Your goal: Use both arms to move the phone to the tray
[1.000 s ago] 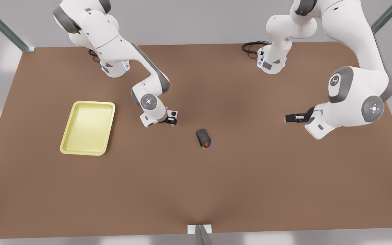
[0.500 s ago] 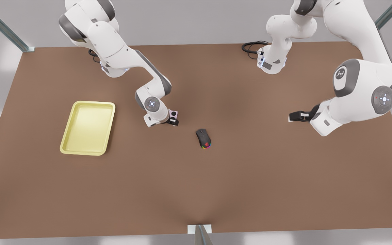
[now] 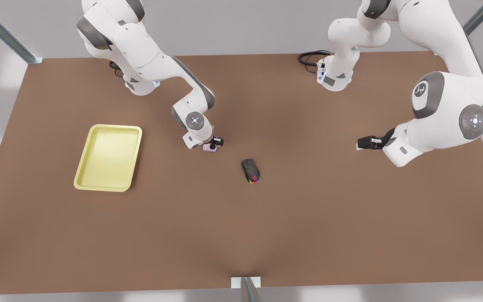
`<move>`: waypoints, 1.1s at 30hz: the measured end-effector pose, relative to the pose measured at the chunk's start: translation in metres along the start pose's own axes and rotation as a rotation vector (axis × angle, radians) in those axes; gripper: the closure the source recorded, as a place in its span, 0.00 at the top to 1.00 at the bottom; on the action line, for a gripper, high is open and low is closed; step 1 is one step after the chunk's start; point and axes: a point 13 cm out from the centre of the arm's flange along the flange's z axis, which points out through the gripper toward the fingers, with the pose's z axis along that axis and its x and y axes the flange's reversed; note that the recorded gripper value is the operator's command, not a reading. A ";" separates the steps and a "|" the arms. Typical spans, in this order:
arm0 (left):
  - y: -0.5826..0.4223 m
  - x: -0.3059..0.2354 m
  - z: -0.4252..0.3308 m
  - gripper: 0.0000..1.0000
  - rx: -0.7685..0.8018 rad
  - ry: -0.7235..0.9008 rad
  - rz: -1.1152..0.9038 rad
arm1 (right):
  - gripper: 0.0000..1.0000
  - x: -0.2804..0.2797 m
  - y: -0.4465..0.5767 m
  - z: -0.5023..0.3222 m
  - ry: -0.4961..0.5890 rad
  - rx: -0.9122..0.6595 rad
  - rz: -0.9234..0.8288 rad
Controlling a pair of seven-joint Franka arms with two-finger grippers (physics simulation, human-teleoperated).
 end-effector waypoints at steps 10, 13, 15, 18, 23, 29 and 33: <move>0.002 -0.001 0.002 1.00 -0.009 0.004 0.005 | 0.93 0.009 0.008 0.004 -0.001 0.002 -0.020; 0.003 -0.001 0.003 1.00 -0.010 0.004 0.007 | 0.89 0.007 0.008 0.008 -0.001 0.002 -0.016; 0.003 -0.001 0.003 1.00 -0.010 0.004 0.008 | 0.89 0.006 0.008 0.010 -0.001 0.001 -0.016; 0.002 -0.001 0.001 1.00 -0.010 0.002 0.009 | 0.79 0.006 0.009 0.012 -0.002 -0.003 -0.015; 0.002 0.000 0.000 1.00 -0.010 0.000 0.011 | 0.73 0.000 0.014 0.002 -0.016 -0.023 -0.016; 0.003 -0.001 0.002 1.00 -0.010 0.004 0.011 | 0.75 -0.071 -0.014 -0.072 -0.076 -0.078 0.079; 0.003 -0.001 0.003 1.00 -0.011 0.004 0.012 | 0.75 -0.145 -0.106 -0.118 -0.079 -0.061 0.200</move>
